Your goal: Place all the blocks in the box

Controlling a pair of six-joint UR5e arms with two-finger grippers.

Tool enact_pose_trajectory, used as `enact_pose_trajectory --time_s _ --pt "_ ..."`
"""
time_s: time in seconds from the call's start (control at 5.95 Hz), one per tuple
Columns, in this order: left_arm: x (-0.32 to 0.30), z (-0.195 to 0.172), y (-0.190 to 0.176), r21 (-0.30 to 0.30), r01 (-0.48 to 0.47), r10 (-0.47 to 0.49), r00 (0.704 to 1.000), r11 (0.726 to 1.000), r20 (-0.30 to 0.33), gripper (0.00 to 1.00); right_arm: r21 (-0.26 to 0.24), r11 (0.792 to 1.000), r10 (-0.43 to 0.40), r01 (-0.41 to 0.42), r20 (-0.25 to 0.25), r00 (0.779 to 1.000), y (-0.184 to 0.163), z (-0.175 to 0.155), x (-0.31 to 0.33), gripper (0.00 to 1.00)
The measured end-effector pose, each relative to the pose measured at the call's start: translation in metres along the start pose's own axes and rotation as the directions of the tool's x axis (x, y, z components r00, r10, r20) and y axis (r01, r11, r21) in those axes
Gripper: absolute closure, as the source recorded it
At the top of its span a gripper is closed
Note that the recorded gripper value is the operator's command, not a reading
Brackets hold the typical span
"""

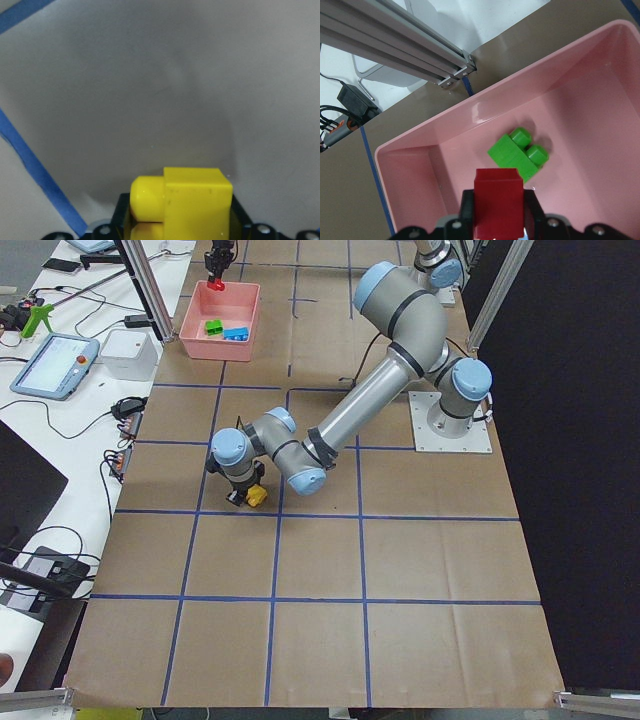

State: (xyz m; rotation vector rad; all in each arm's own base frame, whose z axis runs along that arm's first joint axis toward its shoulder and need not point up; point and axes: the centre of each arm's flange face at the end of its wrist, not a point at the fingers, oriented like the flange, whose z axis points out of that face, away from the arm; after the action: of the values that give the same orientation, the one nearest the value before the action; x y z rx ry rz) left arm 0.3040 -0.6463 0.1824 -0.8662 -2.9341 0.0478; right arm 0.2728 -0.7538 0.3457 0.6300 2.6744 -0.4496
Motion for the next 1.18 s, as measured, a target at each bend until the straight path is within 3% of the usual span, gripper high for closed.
enact_pose_trajectory --time_s 0.34,0.5,0.67,0.84,1.01,1.18 --pt "-0.003 -0.034 -0.01 0.016 0.007 -0.008 0.998 1.0 0.059 0.83 0.002 1.0 -0.011 0.011 -0.009 1.0 0.0 0.007 -0.003 0.0" --pt "0.006 -0.076 -0.026 0.027 0.024 -0.026 0.996 0.999 0.088 0.83 -0.009 1.0 -0.011 0.011 -0.02 1.0 0.0 0.004 -0.001 0.0" --pt "0.029 -0.129 -0.052 0.032 0.064 -0.067 0.994 0.997 0.09 0.83 -0.053 0.998 -0.04 0.037 -0.061 0.997 0.0 -0.014 0.006 0.0" --pt "0.059 -0.178 -0.086 0.023 0.141 -0.142 0.987 0.99 0.078 0.83 -0.153 0.98 -0.143 0.124 -0.121 0.982 0.001 -0.043 0.022 0.0" --pt "0.091 -0.21 -0.123 0.009 0.233 -0.234 0.97 0.972 0.065 0.83 -0.29 0.93 -0.275 0.224 -0.149 0.95 0.007 -0.074 0.041 0.0" --pt "0.127 -0.224 -0.164 0.004 0.329 -0.329 0.943 0.944 0.057 0.83 -0.422 0.867 -0.356 0.265 -0.153 0.922 0.024 -0.101 0.058 0.0"
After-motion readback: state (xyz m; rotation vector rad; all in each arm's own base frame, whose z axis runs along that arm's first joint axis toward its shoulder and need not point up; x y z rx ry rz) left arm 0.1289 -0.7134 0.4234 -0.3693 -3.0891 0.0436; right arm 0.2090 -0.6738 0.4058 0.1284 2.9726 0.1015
